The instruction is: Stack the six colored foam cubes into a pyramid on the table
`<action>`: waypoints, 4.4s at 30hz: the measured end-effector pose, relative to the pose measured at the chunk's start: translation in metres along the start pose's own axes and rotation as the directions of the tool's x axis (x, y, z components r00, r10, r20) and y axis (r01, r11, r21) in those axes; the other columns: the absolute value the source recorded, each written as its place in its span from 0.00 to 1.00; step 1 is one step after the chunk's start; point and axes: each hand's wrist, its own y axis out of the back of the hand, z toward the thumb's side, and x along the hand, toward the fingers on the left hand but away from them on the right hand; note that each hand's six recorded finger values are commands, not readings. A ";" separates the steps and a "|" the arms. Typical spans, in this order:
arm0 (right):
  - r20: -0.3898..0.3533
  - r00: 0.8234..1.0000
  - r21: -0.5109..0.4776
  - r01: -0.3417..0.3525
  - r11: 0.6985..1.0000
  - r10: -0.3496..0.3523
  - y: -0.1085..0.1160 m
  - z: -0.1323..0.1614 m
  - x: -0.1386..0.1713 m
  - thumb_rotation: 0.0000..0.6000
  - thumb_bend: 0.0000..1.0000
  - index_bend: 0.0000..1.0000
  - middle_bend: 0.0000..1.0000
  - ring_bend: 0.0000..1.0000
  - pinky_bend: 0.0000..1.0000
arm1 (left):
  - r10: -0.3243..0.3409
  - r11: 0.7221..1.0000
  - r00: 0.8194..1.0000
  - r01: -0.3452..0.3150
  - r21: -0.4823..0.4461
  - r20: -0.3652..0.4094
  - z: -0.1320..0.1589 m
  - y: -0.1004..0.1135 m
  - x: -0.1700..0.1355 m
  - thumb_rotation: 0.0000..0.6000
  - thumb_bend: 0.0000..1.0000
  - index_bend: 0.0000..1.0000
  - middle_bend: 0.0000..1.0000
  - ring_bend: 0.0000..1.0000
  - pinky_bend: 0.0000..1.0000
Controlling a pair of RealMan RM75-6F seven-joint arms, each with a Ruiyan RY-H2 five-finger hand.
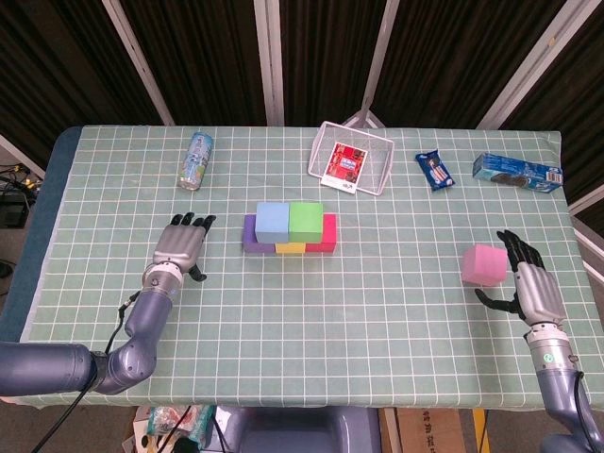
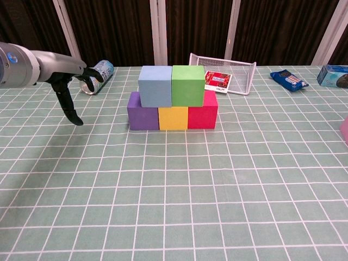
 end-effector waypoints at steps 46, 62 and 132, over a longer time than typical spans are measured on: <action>0.000 1.000 -0.016 0.006 1.000 -0.006 0.001 -0.001 -0.001 1.00 0.27 0.00 0.00 0.00 0.00 | -0.083 0.995 0.996 0.082 0.048 0.017 0.042 -0.032 0.035 1.00 0.17 0.01 0.13 0.01 0.11; -0.001 1.000 -0.013 0.002 1.000 -0.002 0.001 -0.001 0.000 1.00 0.27 0.00 0.00 0.00 0.00 | -0.082 0.996 0.996 0.081 0.045 0.016 0.044 -0.034 0.037 1.00 0.17 0.01 0.12 0.01 0.11; 0.022 1.000 0.154 -0.008 0.988 0.005 0.002 0.008 0.000 1.00 0.27 0.00 0.00 0.00 0.00 | 0.457 0.849 0.889 -0.433 -0.302 0.010 -0.086 0.024 -0.097 1.00 0.06 0.00 0.01 0.00 0.05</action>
